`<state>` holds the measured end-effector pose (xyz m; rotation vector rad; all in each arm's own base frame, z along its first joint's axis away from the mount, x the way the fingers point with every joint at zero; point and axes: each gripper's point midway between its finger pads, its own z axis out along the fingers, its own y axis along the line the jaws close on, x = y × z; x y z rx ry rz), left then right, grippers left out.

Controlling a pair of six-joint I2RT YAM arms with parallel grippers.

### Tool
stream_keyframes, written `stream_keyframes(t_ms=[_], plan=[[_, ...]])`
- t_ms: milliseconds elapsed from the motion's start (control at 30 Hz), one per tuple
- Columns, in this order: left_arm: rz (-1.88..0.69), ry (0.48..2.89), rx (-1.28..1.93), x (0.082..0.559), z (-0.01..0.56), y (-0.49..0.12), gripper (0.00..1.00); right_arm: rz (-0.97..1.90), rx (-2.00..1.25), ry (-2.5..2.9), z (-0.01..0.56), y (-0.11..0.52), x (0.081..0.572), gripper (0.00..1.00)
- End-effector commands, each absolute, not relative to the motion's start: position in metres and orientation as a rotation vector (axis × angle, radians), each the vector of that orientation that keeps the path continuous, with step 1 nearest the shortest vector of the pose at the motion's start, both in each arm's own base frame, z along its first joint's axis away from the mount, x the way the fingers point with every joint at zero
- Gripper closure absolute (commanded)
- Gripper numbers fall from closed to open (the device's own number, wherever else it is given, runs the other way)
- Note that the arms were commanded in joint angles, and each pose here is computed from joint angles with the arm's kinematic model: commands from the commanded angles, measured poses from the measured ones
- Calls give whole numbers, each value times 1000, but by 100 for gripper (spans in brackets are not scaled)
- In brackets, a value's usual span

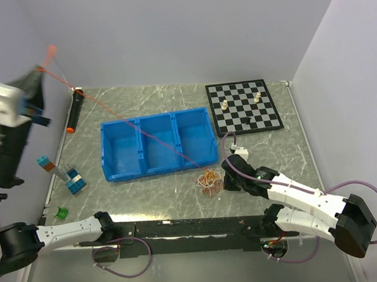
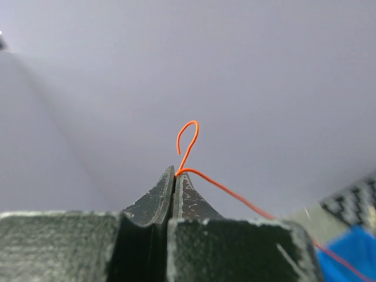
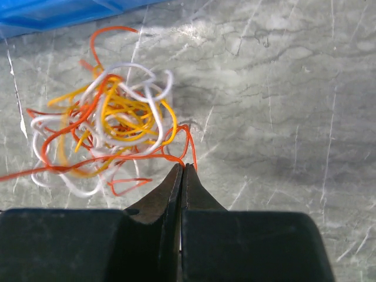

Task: Untangle the cables

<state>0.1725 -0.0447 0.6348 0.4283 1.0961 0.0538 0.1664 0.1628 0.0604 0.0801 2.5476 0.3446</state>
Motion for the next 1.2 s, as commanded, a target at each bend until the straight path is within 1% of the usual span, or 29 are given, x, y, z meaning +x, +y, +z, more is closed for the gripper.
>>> stream_keyframes(t_ms=[0,300,433,633,700,767,867,900,933,967,1033,1067,1100,1167], plan=[[115,917,84,146,705,29,99,289,125,2570,50,151,159,100],[195,698,-208,116,768,83,99,261,131,2598,40,148,151,100],[217,616,-266,107,794,89,99,258,137,2608,35,148,148,100],[280,499,-299,95,810,90,99,223,176,2639,27,143,143,100],[289,464,-338,89,816,96,99,252,176,2638,26,147,141,100],[287,455,-359,86,817,101,99,343,143,2595,35,158,144,100],[253,536,-297,102,801,87,98,539,50,2444,75,184,152,100],[245,563,-246,109,795,76,97,616,7,2381,94,194,154,98],[250,596,-177,119,788,61,97,696,-50,2318,113,205,155,90],[255,631,-124,129,780,47,97,770,-102,2251,133,215,156,80],[245,691,-57,143,769,29,99,842,-150,2172,158,224,157,52],[229,712,-42,148,765,22,99,852,-159,2155,165,226,158,44],[219,725,-24,151,762,16,99,854,-168,2154,168,227,158,40],[213,739,18,158,757,3,99,845,-185,2168,170,231,159,37]])
